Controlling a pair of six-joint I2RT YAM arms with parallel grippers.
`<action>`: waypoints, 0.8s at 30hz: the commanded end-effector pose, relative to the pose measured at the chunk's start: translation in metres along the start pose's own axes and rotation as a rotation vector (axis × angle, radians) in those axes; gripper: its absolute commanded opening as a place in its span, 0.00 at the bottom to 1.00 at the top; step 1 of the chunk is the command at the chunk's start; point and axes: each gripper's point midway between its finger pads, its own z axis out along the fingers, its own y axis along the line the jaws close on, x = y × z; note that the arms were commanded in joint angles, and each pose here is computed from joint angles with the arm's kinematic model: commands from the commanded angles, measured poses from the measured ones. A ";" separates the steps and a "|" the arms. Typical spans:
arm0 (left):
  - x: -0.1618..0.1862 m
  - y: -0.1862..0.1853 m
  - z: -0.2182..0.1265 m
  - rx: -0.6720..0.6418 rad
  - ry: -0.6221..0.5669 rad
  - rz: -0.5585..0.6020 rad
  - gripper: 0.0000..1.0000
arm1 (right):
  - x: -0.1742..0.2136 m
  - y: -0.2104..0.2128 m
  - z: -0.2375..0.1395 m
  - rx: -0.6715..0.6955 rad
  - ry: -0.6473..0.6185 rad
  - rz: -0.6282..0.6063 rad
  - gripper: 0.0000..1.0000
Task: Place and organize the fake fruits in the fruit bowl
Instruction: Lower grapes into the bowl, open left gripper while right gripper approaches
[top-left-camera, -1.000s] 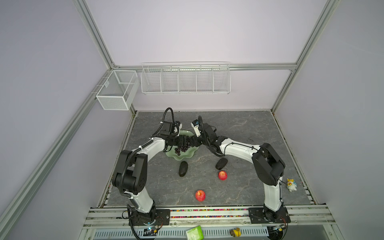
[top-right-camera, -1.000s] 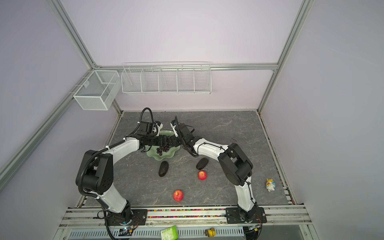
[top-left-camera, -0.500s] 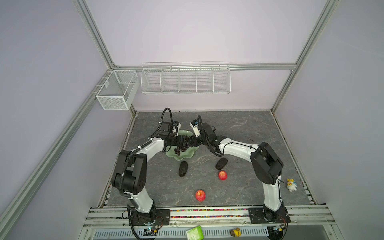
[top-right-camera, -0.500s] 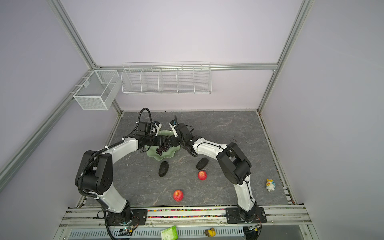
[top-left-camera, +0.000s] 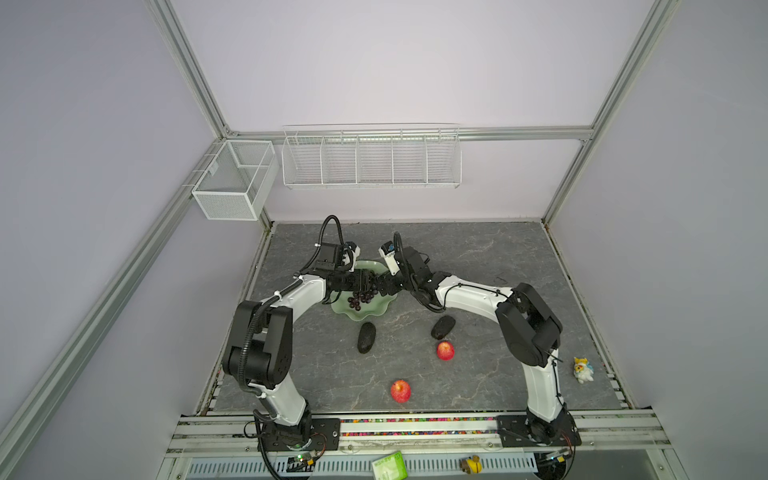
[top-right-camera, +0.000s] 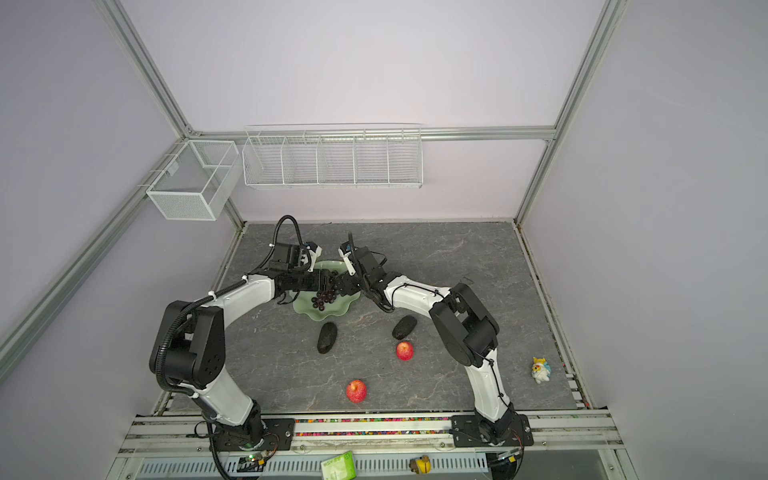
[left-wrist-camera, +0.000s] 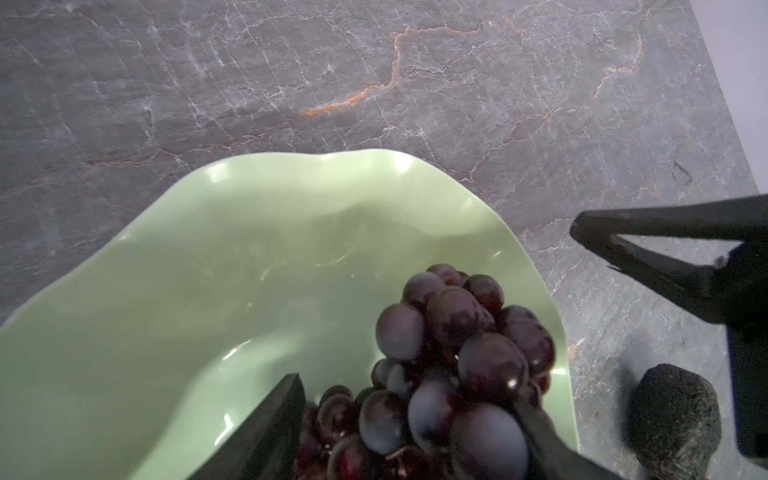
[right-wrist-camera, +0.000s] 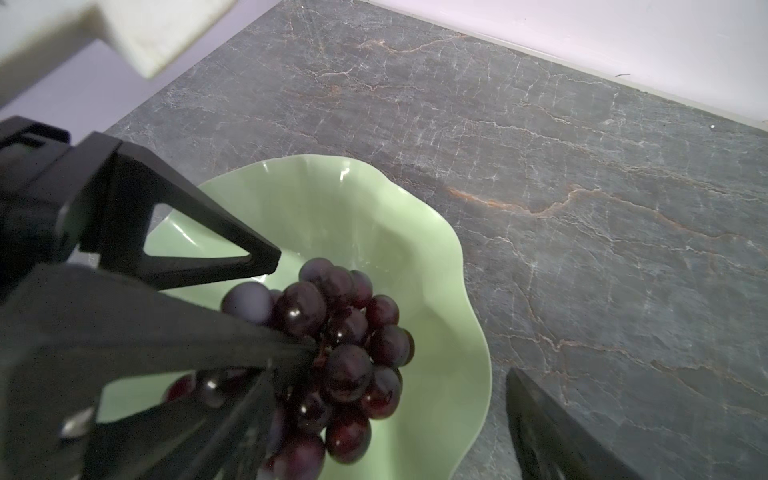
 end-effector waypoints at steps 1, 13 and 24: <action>-0.007 -0.024 0.000 0.111 -0.013 0.037 0.69 | -0.020 0.021 0.000 -0.072 -0.057 -0.014 0.88; -0.007 -0.016 -0.002 0.062 -0.021 0.045 0.70 | -0.025 0.031 0.000 -0.090 -0.062 -0.023 0.88; -0.025 -0.003 -0.060 -0.144 -0.142 0.026 0.69 | -0.034 0.005 -0.072 0.027 -0.122 -0.004 0.88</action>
